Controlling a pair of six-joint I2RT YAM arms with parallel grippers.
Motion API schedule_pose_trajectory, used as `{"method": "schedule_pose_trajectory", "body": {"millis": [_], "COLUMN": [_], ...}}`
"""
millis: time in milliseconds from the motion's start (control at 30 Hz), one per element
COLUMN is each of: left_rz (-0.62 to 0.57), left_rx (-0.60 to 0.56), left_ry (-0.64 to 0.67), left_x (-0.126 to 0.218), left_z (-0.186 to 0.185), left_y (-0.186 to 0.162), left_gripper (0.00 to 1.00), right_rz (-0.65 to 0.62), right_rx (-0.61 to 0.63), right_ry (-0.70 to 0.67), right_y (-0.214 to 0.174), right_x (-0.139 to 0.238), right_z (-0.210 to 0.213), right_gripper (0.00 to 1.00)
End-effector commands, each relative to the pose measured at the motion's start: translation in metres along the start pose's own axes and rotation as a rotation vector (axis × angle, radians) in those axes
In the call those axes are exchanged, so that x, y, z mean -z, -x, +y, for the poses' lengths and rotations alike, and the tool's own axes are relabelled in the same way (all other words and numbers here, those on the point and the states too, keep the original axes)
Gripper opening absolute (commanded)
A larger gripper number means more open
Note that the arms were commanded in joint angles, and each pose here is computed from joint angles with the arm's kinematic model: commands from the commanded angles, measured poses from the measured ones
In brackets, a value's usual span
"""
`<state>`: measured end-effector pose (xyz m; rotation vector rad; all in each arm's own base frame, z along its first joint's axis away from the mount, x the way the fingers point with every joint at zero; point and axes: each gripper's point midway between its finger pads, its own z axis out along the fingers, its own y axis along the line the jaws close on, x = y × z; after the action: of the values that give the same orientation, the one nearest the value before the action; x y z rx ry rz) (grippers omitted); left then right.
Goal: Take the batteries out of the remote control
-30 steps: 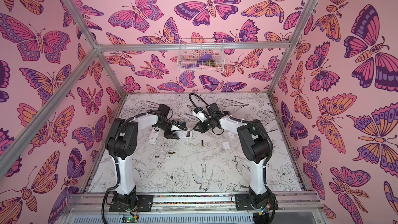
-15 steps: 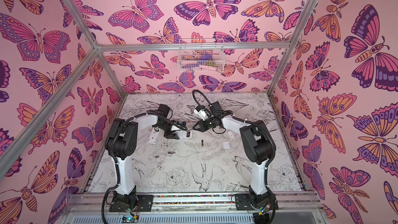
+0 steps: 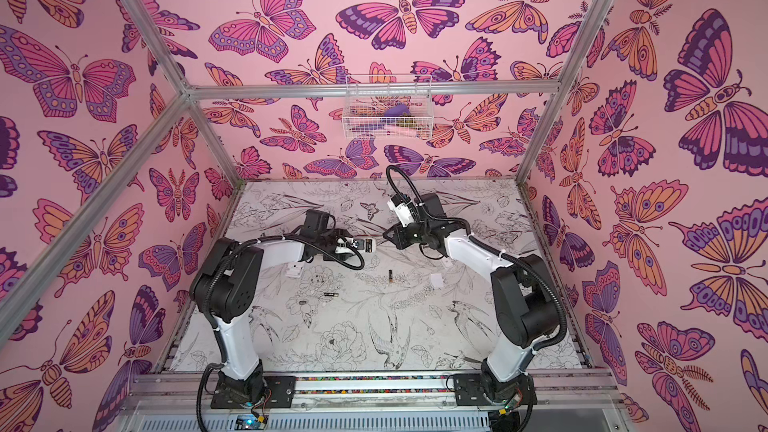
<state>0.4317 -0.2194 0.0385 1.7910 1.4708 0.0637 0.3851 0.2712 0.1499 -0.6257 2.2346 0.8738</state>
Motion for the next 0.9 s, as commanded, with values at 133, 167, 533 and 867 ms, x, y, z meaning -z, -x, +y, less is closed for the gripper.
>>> {"method": "schedule_pose_trajectory", "body": {"millis": [133, 167, 533, 867], "left_rz": [0.039, 0.041, 0.077, 0.062], "left_rx": [-0.313, -0.333, -0.651, -0.722], "left_ry": [0.45, 0.479, 0.731, 0.739], "left_x": [0.025, 0.027, 0.039, 0.039], "left_z": [0.06, 0.06, 0.053, 0.048], "left_y": [0.013, 0.015, 0.025, 0.035], "left_gripper": [0.47, 0.42, 0.15, 0.12], "right_rz": [-0.088, -0.094, -0.055, 0.156], "right_rx": [-0.041, -0.04, -0.029, 0.048], "right_ry": [-0.083, -0.092, -0.251, -0.26], "right_y": [0.016, 0.018, 0.05, 0.06], "right_x": [0.008, 0.008, 0.01, -0.025], "right_z": [-0.01, -0.011, -0.028, -0.027], "right_gripper": [0.0, 0.0, 0.0, 0.0]}}
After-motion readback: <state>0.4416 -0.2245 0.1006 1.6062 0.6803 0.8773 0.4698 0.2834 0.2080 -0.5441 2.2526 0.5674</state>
